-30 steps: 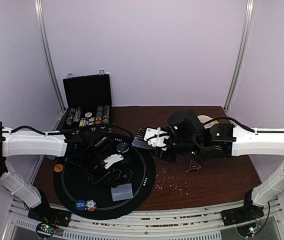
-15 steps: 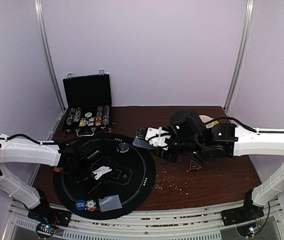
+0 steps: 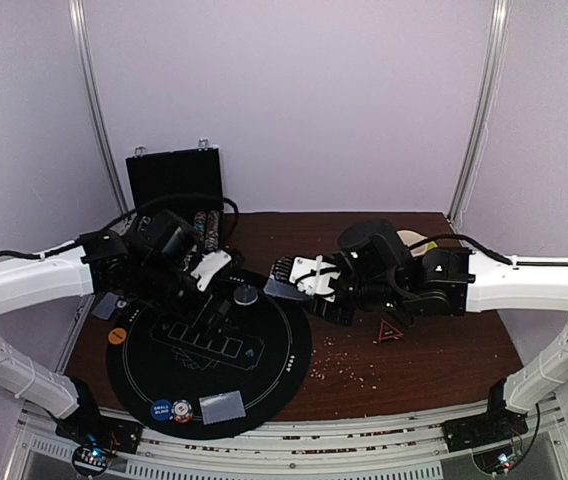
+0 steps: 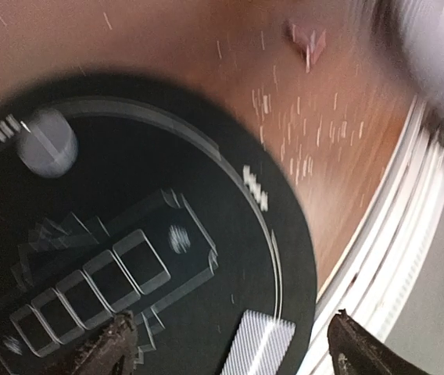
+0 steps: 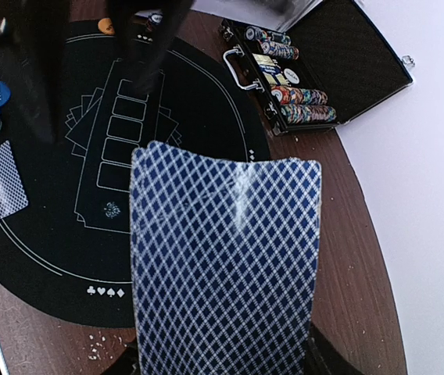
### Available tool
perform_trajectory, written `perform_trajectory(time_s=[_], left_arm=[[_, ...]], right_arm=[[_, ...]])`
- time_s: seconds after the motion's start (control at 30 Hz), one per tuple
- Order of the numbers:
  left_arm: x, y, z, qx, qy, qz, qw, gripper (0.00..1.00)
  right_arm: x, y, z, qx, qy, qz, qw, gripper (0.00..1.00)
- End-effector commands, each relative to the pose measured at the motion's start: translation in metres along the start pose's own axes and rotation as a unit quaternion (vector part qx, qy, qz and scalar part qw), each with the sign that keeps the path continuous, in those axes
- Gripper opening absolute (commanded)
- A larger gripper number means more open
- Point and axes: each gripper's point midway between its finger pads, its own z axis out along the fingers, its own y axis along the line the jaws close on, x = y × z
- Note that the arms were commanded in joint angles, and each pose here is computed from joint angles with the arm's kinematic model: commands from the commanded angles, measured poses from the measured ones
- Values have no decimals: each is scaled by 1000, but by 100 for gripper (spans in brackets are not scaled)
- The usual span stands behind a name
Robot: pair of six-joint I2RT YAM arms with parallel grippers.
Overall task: Distribute texas hold em gaming equipment
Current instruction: Pick up the poker card from the face-down deck piles.
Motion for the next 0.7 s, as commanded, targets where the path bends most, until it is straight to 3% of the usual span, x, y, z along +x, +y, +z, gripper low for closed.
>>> perform_trajectory(time_s=[0.0, 0.13, 0.67], left_arm=[[-87, 16, -62, -14, -175, -16, 984, 94], [-117, 0, -83, 76, -240, 7, 968, 98], [-108, -16, -27, 137, -164, 54, 975, 98]], right_arm=[[-12, -1, 2, -8, -14, -8, 1000, 49], [-17, 2, 9, -14, -17, -15, 1000, 49], [-42, 7, 24, -23, -48, -28, 998, 49]])
